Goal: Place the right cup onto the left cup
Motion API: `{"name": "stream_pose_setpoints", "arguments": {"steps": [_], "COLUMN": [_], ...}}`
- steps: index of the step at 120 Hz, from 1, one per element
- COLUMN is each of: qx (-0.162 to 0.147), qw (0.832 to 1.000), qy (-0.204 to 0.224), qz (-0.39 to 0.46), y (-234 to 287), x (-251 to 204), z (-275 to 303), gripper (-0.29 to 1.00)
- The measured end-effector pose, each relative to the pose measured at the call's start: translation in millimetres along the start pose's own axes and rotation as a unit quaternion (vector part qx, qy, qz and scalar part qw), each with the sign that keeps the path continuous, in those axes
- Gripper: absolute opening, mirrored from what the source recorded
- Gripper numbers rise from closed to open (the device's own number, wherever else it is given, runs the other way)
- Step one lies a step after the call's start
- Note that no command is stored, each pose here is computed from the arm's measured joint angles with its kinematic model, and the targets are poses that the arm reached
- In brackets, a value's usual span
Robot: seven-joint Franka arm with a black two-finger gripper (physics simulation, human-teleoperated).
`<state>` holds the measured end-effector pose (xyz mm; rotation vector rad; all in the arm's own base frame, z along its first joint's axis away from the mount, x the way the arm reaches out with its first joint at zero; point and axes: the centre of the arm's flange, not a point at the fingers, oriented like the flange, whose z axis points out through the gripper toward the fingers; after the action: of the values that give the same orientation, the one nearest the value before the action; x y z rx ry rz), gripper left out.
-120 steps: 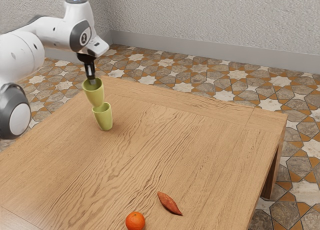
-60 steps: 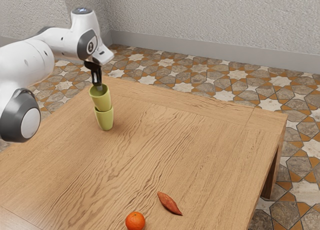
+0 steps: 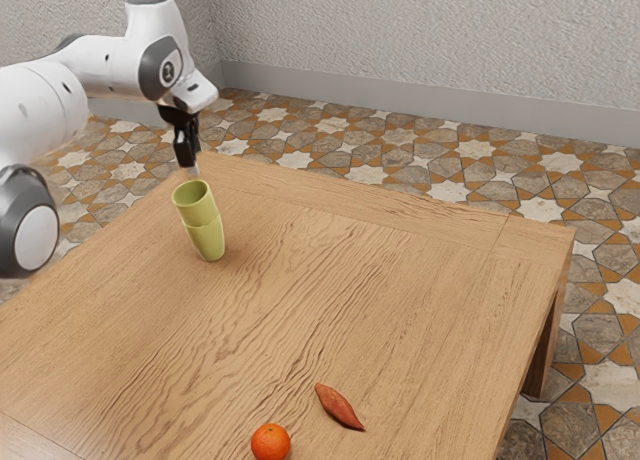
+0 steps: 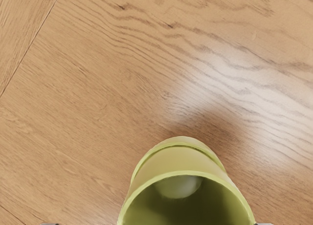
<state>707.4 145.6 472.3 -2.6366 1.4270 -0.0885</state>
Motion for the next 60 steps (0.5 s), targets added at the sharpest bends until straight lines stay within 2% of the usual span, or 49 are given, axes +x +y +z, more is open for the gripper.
{"name": "stream_pose_setpoints", "arguments": {"steps": [32,45,60], "qx": [-0.043,-0.041,-0.035], "qw": [0.999,0.999,0.999], "qy": [0.015,0.007,0.008], "qz": [0.008,0.022,0.028], "y": [66,92,124], "x": [14,25,18], "z": [-55,-83,-124], "gripper": [0.66,0.68,0.69]}}
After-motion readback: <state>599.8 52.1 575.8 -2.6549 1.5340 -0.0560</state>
